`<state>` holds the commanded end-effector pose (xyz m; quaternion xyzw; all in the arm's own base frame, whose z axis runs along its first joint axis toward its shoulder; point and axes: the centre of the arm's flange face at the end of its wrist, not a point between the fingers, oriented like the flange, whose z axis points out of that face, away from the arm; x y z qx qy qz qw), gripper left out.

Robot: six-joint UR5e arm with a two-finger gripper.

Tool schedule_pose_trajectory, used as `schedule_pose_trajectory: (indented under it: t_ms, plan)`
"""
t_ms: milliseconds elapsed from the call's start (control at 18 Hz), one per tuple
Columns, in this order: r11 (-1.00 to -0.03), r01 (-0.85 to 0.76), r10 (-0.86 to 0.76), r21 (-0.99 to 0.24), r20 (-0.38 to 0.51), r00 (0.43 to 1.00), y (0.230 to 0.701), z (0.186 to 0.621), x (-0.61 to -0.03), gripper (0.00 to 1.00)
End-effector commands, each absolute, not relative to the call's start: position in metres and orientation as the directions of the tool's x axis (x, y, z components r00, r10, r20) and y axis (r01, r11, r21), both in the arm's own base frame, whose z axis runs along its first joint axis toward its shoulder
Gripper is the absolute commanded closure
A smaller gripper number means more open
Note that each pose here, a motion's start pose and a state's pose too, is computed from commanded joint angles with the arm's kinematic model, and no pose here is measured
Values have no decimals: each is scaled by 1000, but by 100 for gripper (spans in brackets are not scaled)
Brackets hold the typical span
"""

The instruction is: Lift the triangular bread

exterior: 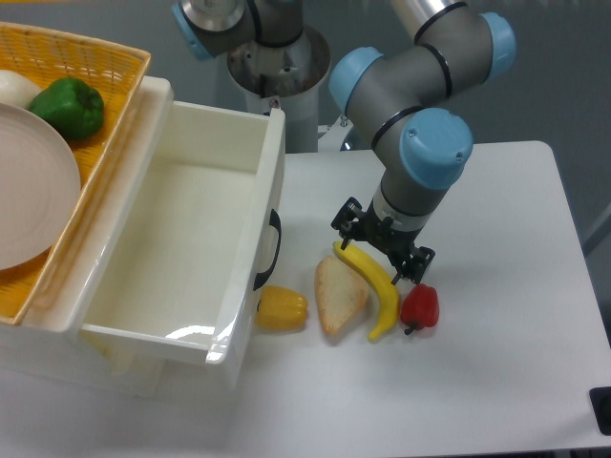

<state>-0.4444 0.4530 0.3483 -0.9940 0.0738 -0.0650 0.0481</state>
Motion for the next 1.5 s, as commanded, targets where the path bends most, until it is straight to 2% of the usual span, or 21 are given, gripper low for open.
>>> schedule_pose_trajectory:
  t_ms: [1500]
  plan:
    - [-980,-169,-182,-106,131,974,455,305,-434,0]
